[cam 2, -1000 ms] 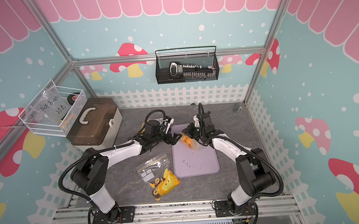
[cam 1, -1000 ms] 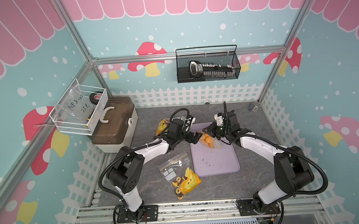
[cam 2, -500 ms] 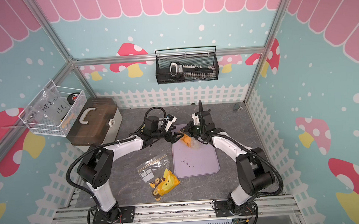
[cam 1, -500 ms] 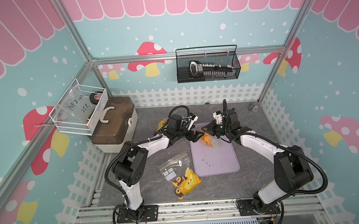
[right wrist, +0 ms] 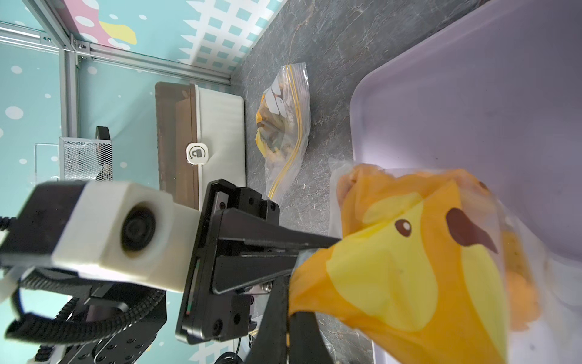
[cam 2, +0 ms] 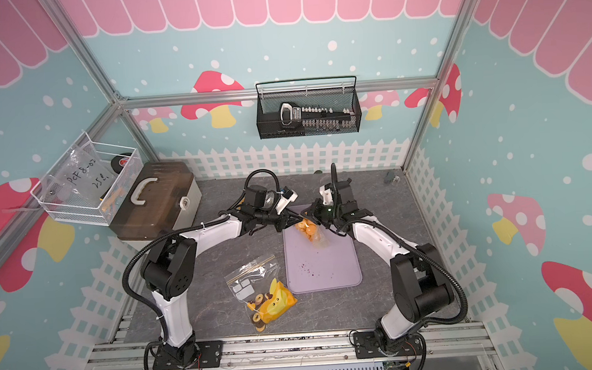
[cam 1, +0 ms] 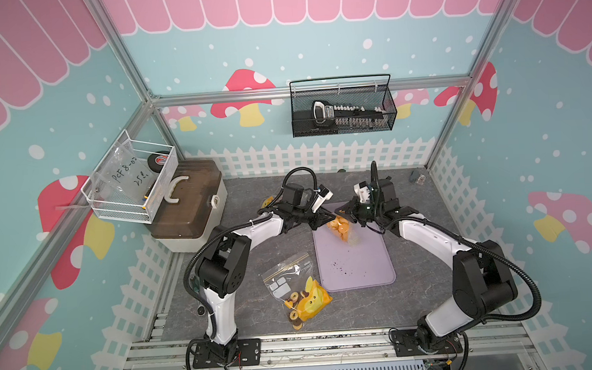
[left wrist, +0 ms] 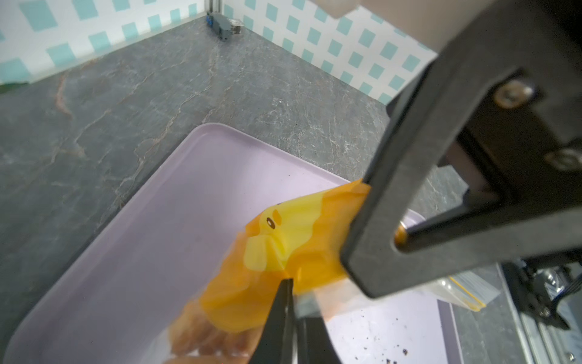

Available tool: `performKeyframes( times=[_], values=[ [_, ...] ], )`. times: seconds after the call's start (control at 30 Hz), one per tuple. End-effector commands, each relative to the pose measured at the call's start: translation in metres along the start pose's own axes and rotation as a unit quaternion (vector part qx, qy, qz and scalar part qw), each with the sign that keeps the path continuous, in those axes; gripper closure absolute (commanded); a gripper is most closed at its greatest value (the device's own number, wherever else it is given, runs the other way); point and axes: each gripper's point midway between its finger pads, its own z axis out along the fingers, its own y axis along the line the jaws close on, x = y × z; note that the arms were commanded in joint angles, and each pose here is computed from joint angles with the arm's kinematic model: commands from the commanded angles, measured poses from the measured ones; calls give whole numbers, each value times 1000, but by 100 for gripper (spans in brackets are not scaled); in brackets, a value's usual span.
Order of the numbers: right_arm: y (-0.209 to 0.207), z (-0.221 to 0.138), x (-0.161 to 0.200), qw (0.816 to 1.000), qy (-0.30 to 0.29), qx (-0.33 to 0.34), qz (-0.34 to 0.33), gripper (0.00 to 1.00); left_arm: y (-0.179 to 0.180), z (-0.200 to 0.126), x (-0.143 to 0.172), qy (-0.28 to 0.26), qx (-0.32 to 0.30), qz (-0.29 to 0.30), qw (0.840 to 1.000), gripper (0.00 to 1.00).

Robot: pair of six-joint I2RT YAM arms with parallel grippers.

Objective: Pour cookies out of the ziploc bag
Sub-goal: 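Pour the cookies out of the ziploc bag onto the tray.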

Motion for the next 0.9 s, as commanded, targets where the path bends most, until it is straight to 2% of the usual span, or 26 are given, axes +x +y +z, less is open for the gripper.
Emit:
performKeyframes(
  times=[0.0, 0.3, 0.53, 0.57, 0.63, 0.73, 0.8, 0.87],
  values=[
    [24, -8, -9, 999, -9, -36, -26, 100, 8, 0, 6, 15, -1, -5, 1000, 100],
    [11, -17, -17, 999, -22, -18, -36, 100, 22, -18, -40, -15, -79, 13, 997, 100],
    [-12, -24, -13, 999, -21, -3, -33, 98, 24, -25, -64, 4, -114, 32, 993, 100],
    [-12, -24, -12, 999, -21, -3, -35, 92, 25, -26, -66, 6, -119, 30, 992, 100],
    [-13, -30, -10, 999, -26, -2, -40, 60, 27, -26, -67, 11, -126, 28, 992, 100],
    [-15, -44, -7, 997, -35, 21, -62, 29, 27, -25, -65, 17, -131, 26, 991, 100],
    [-20, -57, -3, 994, -40, 50, -85, 18, 28, -25, -65, 17, -134, 25, 991, 100],
    [-29, -68, 1, 990, -42, 83, -107, 13, 25, -25, -66, 16, -132, 28, 991, 100]
  ],
)
